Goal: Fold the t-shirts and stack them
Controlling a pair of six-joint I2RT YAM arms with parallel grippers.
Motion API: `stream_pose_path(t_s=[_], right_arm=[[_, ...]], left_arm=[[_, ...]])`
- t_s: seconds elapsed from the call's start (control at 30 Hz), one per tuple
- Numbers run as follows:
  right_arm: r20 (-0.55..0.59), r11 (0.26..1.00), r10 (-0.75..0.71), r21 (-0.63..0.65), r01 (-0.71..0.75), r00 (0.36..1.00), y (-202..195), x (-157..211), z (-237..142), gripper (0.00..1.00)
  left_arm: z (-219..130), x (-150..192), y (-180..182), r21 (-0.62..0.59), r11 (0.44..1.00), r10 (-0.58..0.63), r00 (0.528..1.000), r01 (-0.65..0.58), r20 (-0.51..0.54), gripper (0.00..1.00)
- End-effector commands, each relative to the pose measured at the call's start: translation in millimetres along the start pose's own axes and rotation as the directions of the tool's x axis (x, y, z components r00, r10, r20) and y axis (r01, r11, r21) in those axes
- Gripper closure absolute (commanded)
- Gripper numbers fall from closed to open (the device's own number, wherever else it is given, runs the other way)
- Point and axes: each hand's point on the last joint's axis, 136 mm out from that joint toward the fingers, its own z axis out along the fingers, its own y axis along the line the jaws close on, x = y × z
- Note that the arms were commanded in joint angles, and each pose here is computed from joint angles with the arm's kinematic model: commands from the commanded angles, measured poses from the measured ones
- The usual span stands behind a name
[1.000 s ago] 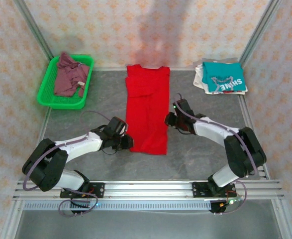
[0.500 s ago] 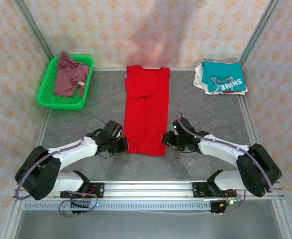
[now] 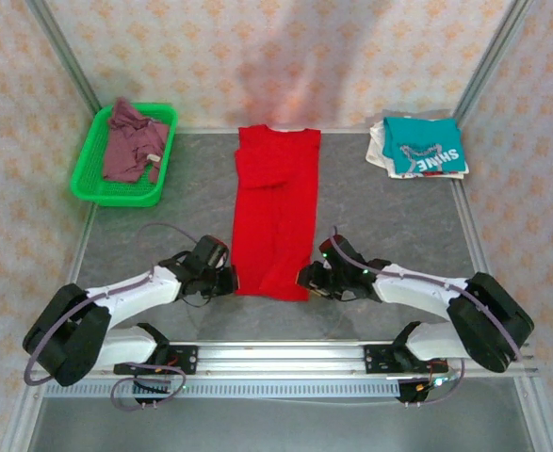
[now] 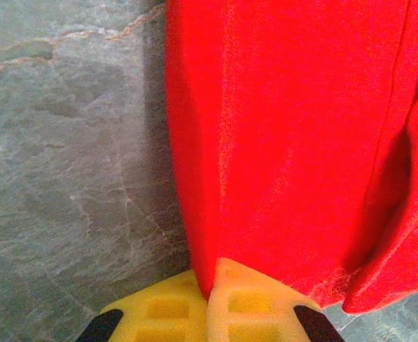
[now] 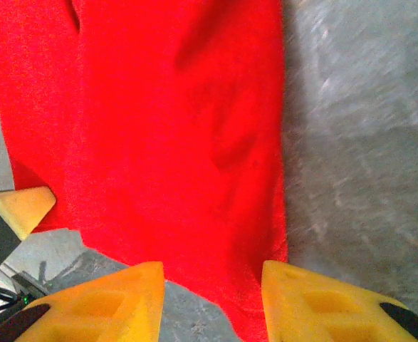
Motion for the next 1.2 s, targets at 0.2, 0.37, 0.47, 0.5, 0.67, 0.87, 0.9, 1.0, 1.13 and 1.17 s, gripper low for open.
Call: stream_pose_path(t_s=[0.2,0.37,0.47,0.5,0.67,0.87,0.9,1.0,1.13,1.17], right_arm=[[0.053,0.999,0.022,0.035,-0.024,0.998,-8.2,2.9,-3.2,0.6],[0.031,0.999,0.022,0.044,-0.023,0.999,-6.9,4.3,3.3,0.6],[0.012,0.999,0.001,0.036,-0.001,1.0,3.9,5.1,7.5,0.6],[0.006,0.999,-0.005,0.038,0.004,1.0,6.0,5.4,9.2,0.6],[-0.003,0.999,0.003,0.051,-0.003,1.0,2.4,7.6,17.0,0.61],[0.02,0.999,0.0,0.048,-0.001,1.0,7.7,1.3,17.7,0.75],[0.031,0.998,0.0,0.059,-0.002,1.0,6.4,-0.5,16.5,0.79],[0.061,0.995,-0.013,0.102,0.007,0.998,2.2,-5.5,9.4,0.93],[0.097,0.993,-0.045,0.113,0.034,0.994,1.4,-9.2,-2.5,1.0],[0.096,0.993,-0.05,0.11,0.039,0.994,1.2,-8.6,-3.4,1.0]], left_arm=[[-0.7,5.7,10.3,-0.021,1.0,-0.008,1.0,0.008,0.019,1.0],[-1.1,5.9,10.7,-0.02,1.0,-0.001,1.0,0.002,0.022,1.0],[-1.8,4.8,9.7,-0.02,1.0,0.001,1.0,-0.001,0.024,1.0],[-1.7,4.8,9.7,-0.019,1.0,0.001,1.0,-0.001,0.025,1.0],[-1.7,4.9,10.5,-0.02,1.0,-0.001,1.0,0.001,0.027,1.0],[-1.0,5.3,10.5,-0.021,1.0,0.0,1.0,0.0,0.022,1.0],[-1.8,4.7,9.8,-0.019,1.0,-0.002,1.0,0.002,0.025,1.0],[-7.8,1.9,6.1,-0.004,1.0,-0.004,0.999,0.004,0.045,1.0],[-19.6,0.8,0.0,0.027,1.0,0.01,0.998,-0.012,0.066,1.0],[-21.4,1.2,-0.2,0.03,0.999,0.012,0.998,-0.014,0.069,1.0]])
